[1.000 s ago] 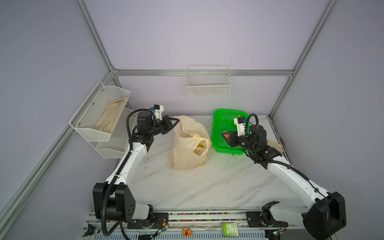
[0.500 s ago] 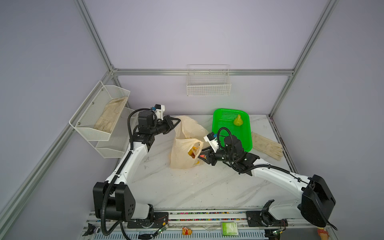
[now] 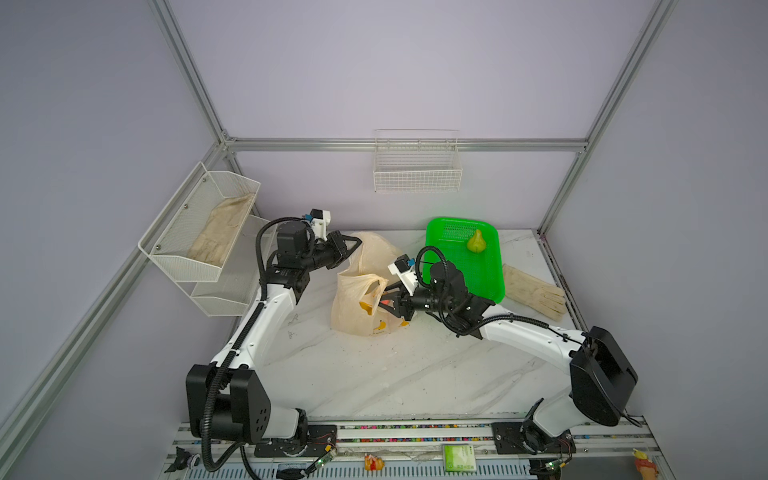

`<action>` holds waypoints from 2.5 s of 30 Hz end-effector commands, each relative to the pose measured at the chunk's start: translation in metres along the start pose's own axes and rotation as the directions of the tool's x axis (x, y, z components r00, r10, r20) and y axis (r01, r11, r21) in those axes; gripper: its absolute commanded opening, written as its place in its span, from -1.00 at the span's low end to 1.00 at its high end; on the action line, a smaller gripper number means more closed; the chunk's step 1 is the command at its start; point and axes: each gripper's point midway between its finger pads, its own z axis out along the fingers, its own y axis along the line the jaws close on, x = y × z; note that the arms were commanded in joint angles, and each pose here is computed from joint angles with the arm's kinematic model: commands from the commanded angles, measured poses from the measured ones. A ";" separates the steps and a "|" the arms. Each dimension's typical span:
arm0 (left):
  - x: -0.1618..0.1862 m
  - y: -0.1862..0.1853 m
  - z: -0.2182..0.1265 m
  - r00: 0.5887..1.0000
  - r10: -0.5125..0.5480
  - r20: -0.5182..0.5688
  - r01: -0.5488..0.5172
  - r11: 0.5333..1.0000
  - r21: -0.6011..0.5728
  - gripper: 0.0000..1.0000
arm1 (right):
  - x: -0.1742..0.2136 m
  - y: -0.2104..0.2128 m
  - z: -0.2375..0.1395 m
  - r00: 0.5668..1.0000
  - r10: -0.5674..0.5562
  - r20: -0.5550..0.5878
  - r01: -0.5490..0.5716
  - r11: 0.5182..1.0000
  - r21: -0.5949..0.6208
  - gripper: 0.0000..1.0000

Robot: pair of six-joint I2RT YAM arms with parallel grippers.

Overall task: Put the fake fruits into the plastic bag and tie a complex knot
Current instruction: 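Carry the small red apple with the right gripper into the bag's opening, then lower the small red apple into the bag and open the right gripper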

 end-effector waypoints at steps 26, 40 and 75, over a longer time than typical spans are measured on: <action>0.000 -0.028 -0.005 0.998 0.064 0.003 -0.064 0.997 0.046 -1.00 | -0.021 0.035 0.052 0.993 -0.074 0.094 0.091 0.977 -0.191 -0.25; -0.001 -0.028 -0.006 0.998 0.063 0.012 -0.064 0.997 0.038 -1.00 | 0.040 0.012 0.044 1.000 -0.015 -0.008 0.016 0.999 0.029 -0.26; -0.002 -0.027 -0.008 0.997 0.076 0.023 -0.077 0.997 0.031 -1.00 | 0.047 -0.007 0.036 0.997 0.075 -0.027 -0.074 0.997 0.033 0.22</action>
